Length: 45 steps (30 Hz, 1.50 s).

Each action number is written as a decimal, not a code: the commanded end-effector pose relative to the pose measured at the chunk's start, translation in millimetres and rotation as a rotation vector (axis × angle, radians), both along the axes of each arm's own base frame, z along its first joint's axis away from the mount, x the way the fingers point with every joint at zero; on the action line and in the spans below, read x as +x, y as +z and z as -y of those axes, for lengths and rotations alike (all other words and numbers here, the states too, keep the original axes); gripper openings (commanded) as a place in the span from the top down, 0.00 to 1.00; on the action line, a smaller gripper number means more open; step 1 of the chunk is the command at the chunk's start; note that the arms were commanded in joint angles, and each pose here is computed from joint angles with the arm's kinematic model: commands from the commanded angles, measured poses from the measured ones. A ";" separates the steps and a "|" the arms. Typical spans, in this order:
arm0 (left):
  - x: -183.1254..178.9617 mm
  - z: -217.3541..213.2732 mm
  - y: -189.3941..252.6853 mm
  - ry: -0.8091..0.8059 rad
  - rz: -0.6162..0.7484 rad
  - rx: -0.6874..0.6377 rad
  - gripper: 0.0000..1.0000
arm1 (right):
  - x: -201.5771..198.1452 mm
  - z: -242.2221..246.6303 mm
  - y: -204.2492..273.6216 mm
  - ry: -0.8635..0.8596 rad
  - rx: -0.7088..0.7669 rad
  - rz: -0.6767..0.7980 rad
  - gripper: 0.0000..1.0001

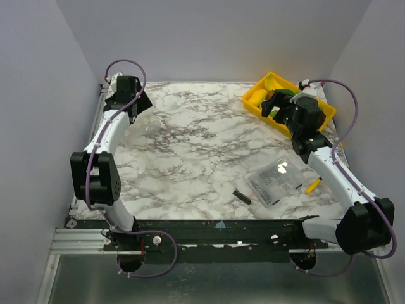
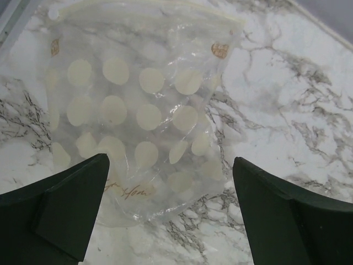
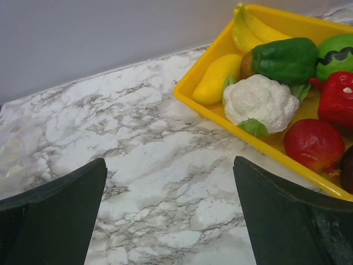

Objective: Place the food in the zip-top bag and seal the zipper
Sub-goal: Move the zipper food storage bag to the center of the board.

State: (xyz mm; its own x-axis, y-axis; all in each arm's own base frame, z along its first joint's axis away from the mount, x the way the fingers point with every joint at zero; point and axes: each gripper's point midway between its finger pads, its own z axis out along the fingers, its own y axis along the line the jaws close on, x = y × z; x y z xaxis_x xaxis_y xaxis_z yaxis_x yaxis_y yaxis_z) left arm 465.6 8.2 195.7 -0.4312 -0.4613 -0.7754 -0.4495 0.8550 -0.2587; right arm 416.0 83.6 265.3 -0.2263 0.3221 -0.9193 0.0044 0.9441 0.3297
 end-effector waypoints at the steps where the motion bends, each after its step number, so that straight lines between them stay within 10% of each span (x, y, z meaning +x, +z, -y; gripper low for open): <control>1: 1.1 15.5 -36.7 -0.035 -0.202 -0.034 0.02 | -7.5 -15.4 -0.4 0.086 0.034 -0.003 0.00; 11: -7.1 61.0 -93.2 -0.168 -0.444 -0.012 0.03 | -10.9 -19.7 -8.7 0.115 0.033 -0.016 0.00; 24: -110.4 147.4 -132.8 -0.440 -0.528 -0.107 0.18 | -33.3 -35.4 -14.9 0.204 0.108 -0.031 0.00; 33: -222.3 209.3 -102.5 -0.768 -0.412 -0.121 0.16 | -56.0 -44.6 -42.2 0.264 0.122 -0.118 0.00; 45: -222.7 186.4 -13.2 -0.749 -0.101 -0.108 0.02 | -94.7 -167.6 -89.9 0.623 0.247 -0.306 0.00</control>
